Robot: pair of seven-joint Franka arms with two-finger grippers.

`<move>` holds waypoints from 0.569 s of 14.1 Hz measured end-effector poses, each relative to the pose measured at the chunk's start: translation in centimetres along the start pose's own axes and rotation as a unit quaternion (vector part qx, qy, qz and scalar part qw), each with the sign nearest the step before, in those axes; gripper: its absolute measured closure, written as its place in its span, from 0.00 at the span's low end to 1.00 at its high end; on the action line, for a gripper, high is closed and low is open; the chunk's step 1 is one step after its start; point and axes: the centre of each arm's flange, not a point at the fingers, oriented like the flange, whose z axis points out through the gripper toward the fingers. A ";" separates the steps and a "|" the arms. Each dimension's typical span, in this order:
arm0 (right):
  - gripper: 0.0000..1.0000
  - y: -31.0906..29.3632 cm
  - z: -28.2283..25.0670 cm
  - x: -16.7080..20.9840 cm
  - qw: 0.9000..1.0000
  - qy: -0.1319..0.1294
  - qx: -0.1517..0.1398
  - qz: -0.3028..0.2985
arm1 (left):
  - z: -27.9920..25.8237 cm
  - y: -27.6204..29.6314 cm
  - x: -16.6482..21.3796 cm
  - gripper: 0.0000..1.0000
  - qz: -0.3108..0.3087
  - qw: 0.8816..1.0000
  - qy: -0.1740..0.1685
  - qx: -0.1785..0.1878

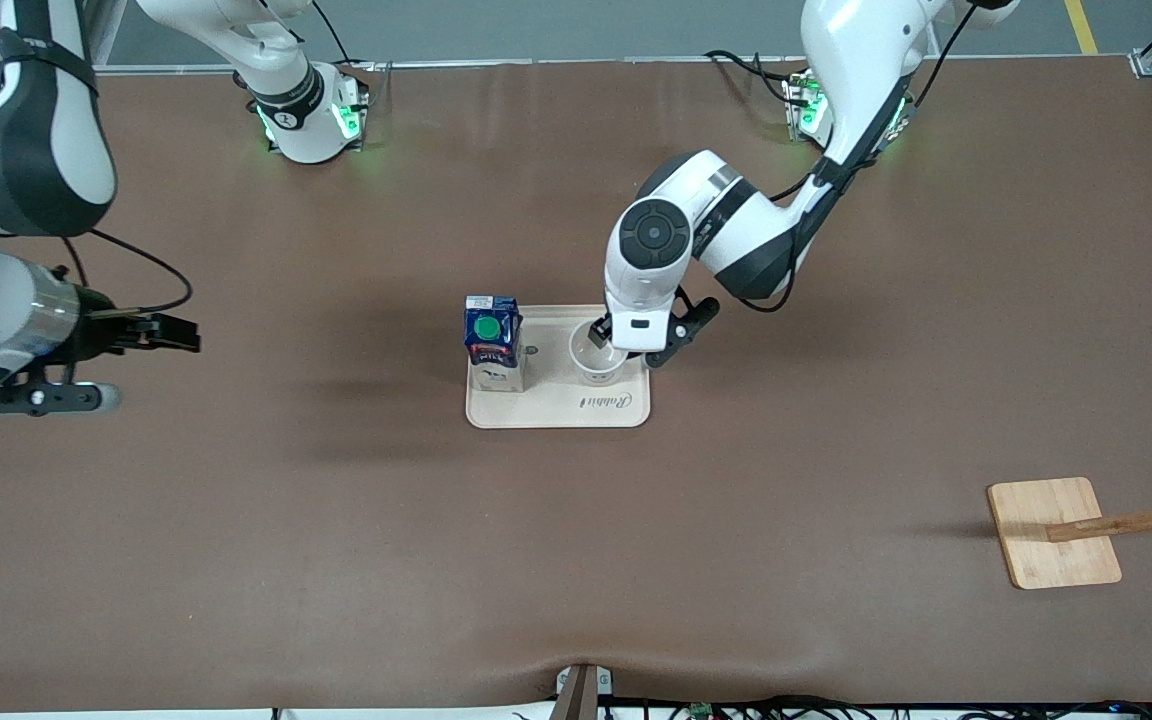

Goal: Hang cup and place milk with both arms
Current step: 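Lower the left gripper onto the white mug rim while the right gripper approaches, then grasp and lift the mug with the left gripper while the right gripper reaches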

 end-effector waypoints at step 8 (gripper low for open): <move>0.00 -3.5 7.7 1.6 0.998 0.057 0.035 0.008 | 4.5 1.1 -0.5 0.33 -0.024 1.000 -0.011 -0.002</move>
